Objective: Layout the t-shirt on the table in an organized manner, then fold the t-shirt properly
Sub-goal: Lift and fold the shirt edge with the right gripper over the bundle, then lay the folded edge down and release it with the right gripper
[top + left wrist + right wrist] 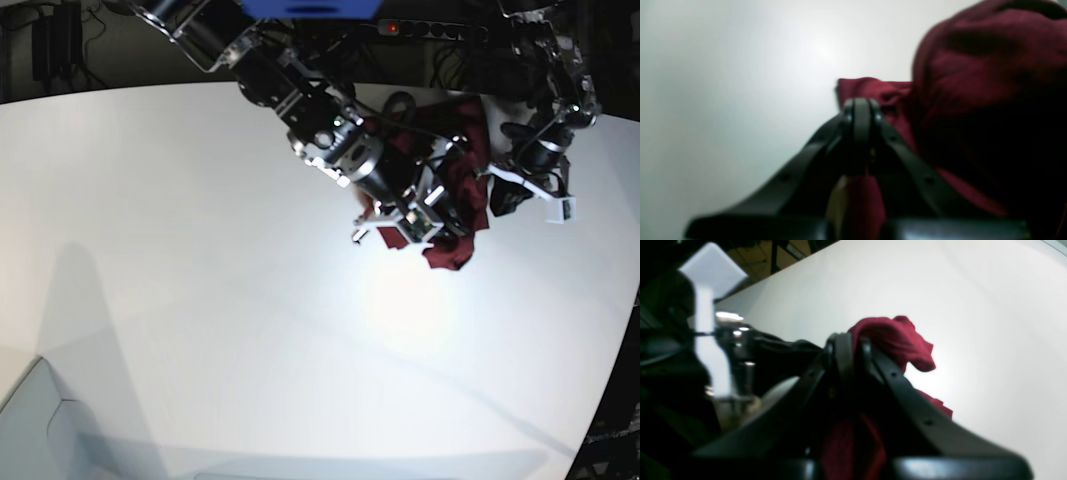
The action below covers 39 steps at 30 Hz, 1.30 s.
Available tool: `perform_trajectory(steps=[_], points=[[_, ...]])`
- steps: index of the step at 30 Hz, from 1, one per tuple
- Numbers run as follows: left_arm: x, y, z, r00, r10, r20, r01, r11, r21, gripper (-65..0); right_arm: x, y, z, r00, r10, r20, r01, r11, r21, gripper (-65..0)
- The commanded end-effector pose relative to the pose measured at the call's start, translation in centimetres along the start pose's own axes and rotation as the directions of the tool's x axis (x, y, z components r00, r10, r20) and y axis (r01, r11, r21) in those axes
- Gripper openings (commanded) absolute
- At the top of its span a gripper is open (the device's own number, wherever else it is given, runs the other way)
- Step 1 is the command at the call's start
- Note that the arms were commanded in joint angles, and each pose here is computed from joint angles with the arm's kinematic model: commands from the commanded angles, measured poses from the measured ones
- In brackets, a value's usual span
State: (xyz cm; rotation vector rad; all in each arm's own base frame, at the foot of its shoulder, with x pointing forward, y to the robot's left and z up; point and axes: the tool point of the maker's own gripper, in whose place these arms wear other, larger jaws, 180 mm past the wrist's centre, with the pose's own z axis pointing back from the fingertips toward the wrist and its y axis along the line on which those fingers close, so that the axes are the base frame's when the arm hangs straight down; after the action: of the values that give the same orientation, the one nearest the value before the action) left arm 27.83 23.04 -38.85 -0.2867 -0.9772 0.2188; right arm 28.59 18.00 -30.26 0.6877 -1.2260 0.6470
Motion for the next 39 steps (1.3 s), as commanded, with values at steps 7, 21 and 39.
perform_trajectory(steps=[7,21,39], points=[[2.1,2.1,1.8,0.997,-0.006,0.075,0.002,0.999,0.053,-64.9,2.4,-0.6,-0.3,0.997,0.029,0.064,-0.03,1.0,0.006,-59.6],[3.7,6.9,5.5,0.99,-0.004,0.138,-0.023,0.981,0.194,-64.9,4.2,0.1,1.4,0.992,0.023,0.126,-0.024,1.0,0.01,-26.5],[4.8,9.7,7.7,0.985,-0.012,0.171,-0.035,0.962,0.269,-64.9,-1.8,4.6,-1.1,0.998,0.058,-0.034,-0.053,0.99,0.129,-26.6]])
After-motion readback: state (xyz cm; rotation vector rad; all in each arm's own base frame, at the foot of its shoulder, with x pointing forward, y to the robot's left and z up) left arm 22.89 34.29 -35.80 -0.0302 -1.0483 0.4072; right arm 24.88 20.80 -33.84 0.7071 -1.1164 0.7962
